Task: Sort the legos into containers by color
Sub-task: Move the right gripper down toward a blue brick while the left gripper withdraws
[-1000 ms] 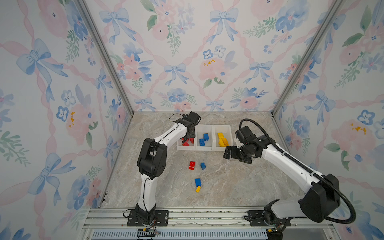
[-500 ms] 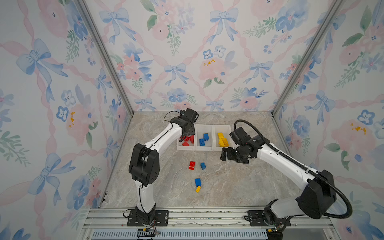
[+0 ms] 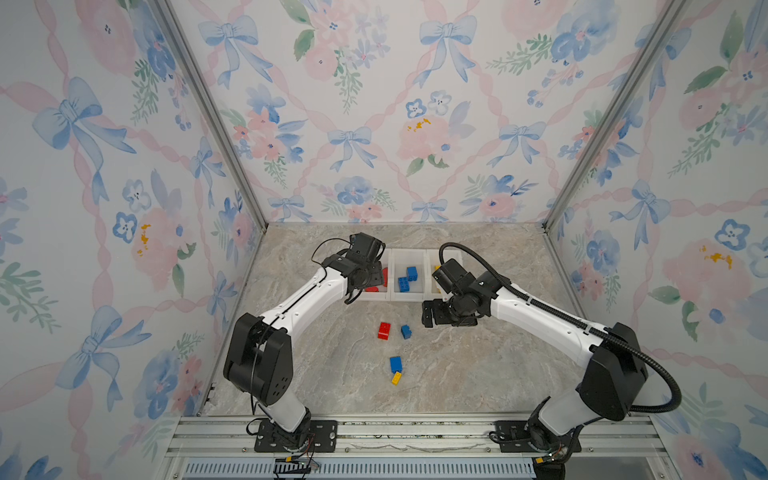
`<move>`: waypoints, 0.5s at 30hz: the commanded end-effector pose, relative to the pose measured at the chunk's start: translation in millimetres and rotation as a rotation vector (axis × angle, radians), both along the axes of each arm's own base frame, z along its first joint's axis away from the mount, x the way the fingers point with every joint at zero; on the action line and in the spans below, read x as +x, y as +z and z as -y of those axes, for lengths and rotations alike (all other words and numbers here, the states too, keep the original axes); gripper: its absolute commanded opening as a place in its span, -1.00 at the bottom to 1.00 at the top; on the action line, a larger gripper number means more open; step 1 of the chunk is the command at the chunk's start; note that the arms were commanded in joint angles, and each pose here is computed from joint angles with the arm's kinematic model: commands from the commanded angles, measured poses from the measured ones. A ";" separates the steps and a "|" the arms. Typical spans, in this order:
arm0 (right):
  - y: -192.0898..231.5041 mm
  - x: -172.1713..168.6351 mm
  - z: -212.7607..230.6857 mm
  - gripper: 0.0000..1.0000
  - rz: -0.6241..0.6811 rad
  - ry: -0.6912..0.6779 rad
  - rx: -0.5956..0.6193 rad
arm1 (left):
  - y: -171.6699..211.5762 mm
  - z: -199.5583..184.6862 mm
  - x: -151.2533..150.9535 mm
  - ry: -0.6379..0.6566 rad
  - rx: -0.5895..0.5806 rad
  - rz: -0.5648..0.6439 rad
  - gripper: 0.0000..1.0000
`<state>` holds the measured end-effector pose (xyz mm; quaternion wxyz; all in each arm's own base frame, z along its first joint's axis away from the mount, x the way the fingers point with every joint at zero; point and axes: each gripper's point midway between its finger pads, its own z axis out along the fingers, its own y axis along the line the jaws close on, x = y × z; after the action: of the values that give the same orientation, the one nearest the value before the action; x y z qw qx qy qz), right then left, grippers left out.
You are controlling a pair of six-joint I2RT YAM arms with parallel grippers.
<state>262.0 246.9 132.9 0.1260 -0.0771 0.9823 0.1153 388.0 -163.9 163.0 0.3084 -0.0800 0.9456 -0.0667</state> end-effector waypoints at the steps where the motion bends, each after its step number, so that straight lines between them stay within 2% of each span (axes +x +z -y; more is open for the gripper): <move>1: 2.7 4.7 -15.6 1.00 0.038 0.047 -0.018 | 4.0 1.2 -9.4 -0.008 -0.053 0.024 0.45; 4: 2.8 2.1 -28.1 1.00 0.056 0.089 -0.021 | 1.2 -5.0 -19.4 -0.007 -0.078 0.026 0.46; 15: -38.4 -7.9 -66.1 0.95 0.032 0.216 -0.112 | -18.1 -37.3 -51.5 0.031 -0.136 0.003 0.48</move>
<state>249.5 301.8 91.4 0.1092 -0.1721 0.9761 0.0759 340.1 -128.0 141.4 0.2993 -0.1088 0.9420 -0.1061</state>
